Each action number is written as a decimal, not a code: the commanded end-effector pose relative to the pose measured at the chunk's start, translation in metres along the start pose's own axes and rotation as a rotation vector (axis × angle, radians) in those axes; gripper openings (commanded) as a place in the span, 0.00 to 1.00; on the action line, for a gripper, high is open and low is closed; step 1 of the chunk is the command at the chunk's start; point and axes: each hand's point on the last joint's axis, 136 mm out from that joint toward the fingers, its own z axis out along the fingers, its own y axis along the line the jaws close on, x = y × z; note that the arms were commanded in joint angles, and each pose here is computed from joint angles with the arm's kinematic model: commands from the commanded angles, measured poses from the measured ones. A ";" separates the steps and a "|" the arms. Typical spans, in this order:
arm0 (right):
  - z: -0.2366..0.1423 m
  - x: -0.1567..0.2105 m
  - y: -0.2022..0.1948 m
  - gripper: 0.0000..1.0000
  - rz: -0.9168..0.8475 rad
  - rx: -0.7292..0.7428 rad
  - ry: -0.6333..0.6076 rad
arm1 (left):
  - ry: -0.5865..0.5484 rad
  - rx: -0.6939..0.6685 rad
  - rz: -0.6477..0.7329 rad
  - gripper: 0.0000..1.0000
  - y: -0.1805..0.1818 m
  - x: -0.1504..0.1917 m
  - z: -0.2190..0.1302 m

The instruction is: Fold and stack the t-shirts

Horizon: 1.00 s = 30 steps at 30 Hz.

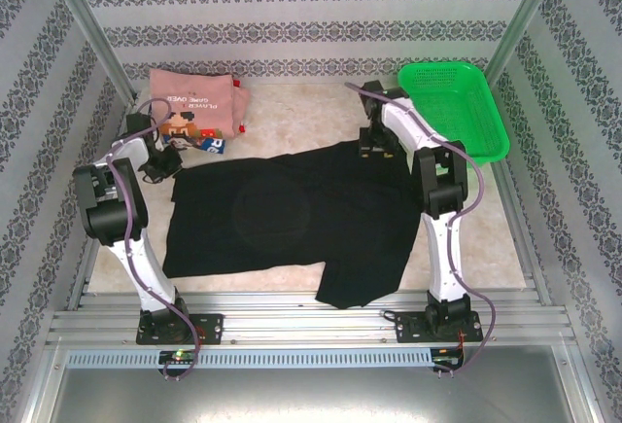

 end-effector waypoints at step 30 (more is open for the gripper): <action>-0.004 0.123 0.069 0.55 -0.432 -0.150 0.053 | -0.348 0.336 0.353 0.80 -0.171 0.056 -0.196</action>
